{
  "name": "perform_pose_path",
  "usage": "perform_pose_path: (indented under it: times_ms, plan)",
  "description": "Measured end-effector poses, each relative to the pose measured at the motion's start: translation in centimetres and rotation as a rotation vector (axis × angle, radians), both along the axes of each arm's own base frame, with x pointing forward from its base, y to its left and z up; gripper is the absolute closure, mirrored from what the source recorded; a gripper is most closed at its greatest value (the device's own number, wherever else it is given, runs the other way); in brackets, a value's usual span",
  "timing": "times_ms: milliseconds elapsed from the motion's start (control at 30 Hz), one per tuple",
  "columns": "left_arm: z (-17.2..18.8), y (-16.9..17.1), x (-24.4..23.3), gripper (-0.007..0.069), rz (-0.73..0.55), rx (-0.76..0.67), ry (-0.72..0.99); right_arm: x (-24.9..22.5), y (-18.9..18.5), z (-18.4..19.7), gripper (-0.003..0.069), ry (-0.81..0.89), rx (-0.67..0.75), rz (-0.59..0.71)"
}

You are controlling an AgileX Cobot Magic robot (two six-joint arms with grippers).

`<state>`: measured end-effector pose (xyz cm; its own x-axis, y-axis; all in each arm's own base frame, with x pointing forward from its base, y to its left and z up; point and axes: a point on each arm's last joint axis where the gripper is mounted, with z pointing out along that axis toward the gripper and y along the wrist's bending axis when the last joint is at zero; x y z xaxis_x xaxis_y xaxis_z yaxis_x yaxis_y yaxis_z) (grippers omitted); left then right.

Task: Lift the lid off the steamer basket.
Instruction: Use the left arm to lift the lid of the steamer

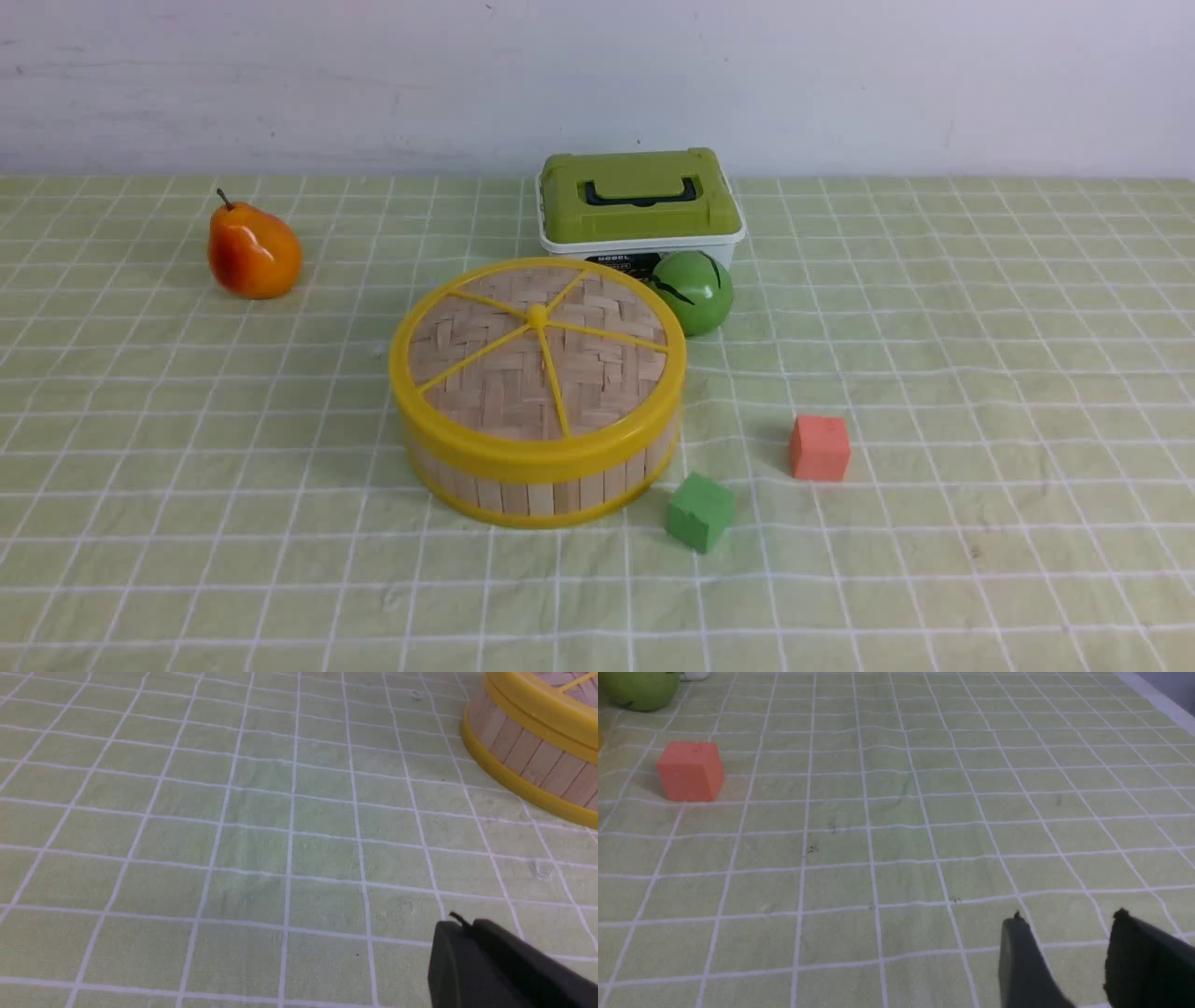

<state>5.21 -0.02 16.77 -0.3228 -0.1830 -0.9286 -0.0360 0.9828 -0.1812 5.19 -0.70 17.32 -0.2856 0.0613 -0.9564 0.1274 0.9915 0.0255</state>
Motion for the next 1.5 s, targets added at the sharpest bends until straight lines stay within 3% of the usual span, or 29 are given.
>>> perform_pose_path:
  times_ms: [1500]
  plan:
    - [0.44,-0.05,0.15,0.0568,-0.004,-0.005,-0.053,0.0,0.0,0.0,0.0418,0.0,0.0,0.0]
